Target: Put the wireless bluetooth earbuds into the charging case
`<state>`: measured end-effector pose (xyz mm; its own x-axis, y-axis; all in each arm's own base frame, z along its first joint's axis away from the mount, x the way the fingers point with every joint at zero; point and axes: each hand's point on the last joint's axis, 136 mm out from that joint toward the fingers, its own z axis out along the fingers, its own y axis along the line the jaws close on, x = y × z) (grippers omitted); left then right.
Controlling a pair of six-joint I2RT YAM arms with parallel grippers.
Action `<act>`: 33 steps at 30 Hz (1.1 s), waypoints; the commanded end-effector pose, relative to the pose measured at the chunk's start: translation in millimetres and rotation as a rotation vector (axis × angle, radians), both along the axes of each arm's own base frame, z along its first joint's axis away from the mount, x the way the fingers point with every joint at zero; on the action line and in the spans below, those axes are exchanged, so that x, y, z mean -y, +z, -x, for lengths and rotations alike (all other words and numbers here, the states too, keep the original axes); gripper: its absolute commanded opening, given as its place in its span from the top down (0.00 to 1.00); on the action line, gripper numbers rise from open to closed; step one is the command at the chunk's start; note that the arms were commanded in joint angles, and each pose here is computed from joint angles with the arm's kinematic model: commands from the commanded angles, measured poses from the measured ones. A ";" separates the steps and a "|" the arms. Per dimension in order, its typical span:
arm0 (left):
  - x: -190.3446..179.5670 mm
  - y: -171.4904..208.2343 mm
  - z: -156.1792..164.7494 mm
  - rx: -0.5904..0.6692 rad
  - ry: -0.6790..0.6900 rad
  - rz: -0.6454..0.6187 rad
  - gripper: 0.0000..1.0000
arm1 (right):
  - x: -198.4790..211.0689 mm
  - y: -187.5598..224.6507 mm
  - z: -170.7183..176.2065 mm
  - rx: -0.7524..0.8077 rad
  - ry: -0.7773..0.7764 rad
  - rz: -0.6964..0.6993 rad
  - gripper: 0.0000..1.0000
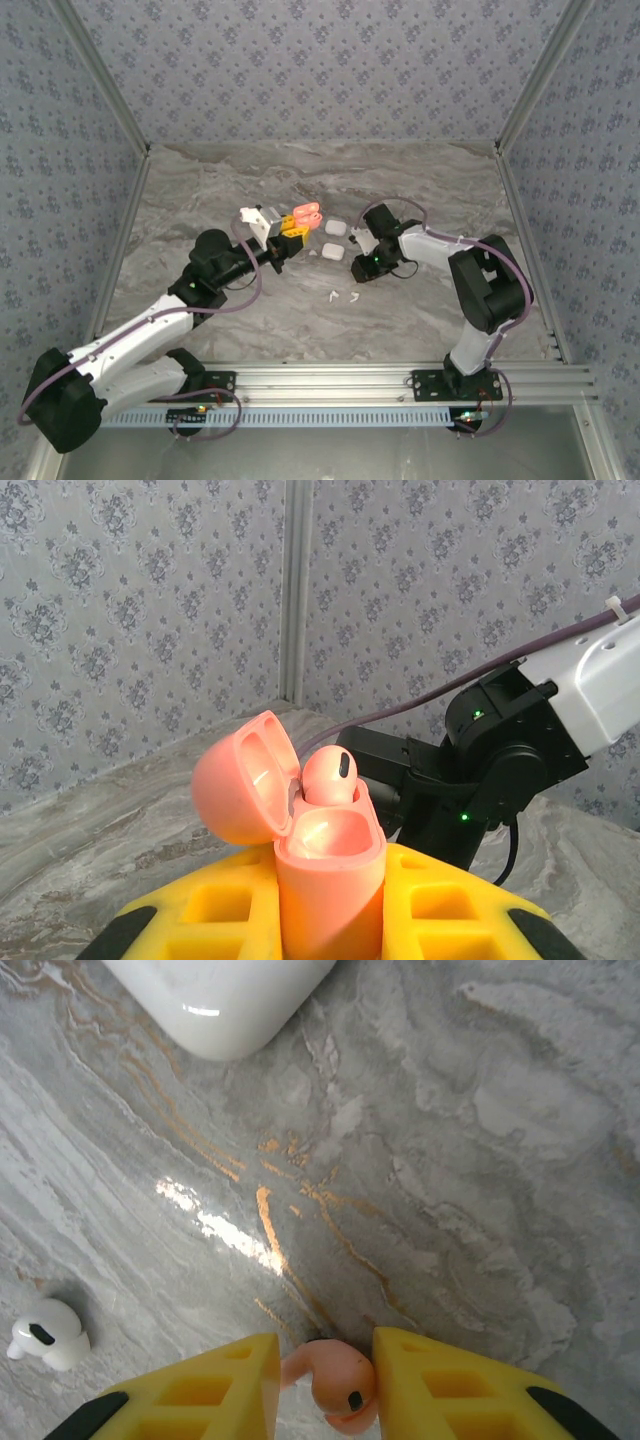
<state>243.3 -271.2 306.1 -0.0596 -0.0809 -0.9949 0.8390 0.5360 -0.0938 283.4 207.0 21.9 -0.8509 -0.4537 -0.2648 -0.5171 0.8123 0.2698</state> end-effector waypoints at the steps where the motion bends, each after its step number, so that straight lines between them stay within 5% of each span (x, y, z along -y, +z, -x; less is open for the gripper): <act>1: 0.4 7.4 0.0 0.017 0.003 0.014 1.00 | 3.3 5.1 8.1 -0.032 -0.003 0.029 0.69; 14: 1.4 4.8 -0.6 0.012 0.002 0.008 1.00 | 3.1 32.8 0.4 0.075 -0.005 0.014 0.80; 24: 13.3 -0.2 -2.9 -0.014 -0.045 0.010 1.00 | 2.2 183.3 -17.9 0.528 -0.001 -0.129 0.80; 33: 33.3 -6.7 -1.8 -0.046 -0.143 -0.017 1.00 | -8.3 306.2 10.7 0.827 0.078 -0.347 0.79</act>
